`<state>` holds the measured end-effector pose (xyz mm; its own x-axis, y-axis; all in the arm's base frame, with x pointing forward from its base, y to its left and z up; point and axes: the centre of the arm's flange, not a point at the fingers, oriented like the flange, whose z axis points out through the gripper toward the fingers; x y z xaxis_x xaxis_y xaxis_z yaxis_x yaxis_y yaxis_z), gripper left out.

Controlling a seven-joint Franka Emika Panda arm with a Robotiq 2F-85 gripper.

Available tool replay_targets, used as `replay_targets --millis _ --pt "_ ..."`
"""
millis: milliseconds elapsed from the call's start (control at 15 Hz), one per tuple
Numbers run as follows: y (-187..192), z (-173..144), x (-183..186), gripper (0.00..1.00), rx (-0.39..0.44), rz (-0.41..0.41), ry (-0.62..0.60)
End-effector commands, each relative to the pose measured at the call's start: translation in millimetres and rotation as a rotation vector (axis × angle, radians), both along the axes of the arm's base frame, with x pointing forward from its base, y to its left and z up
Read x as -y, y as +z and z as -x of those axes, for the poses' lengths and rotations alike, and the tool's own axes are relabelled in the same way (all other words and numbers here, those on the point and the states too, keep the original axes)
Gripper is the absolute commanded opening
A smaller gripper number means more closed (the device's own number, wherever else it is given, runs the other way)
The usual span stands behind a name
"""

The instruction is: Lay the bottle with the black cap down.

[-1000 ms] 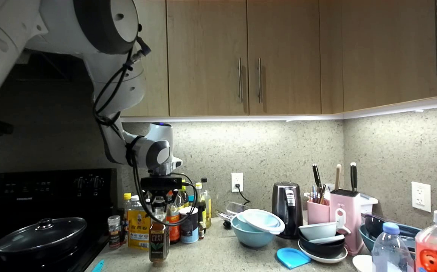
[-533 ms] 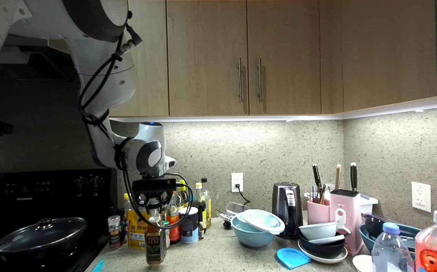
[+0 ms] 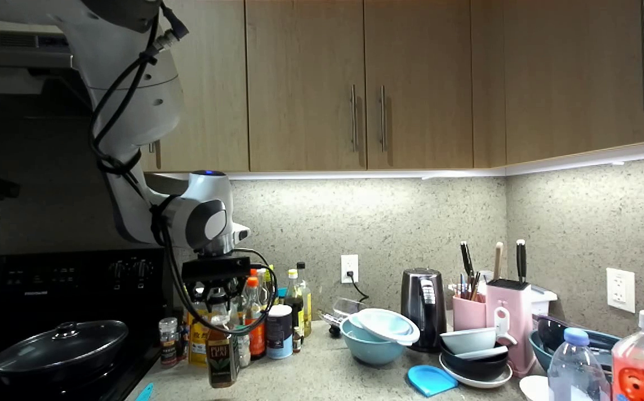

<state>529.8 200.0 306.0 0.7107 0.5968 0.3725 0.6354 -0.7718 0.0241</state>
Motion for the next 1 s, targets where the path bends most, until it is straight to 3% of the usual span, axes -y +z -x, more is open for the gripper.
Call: replay_targets --millis 0,533,800,933 --pt "19.0 26.3 11.3 0.19 0.064 -0.017 -0.007" --pt "17.3 58.7 42.4 0.19 0.108 -0.049 -0.027" --pt "18.1 68.0 67.9 0.19 0.09 -0.055 -0.024" --pt "18.3 66.0 76.9 0.19 0.038 -0.065 -0.007"
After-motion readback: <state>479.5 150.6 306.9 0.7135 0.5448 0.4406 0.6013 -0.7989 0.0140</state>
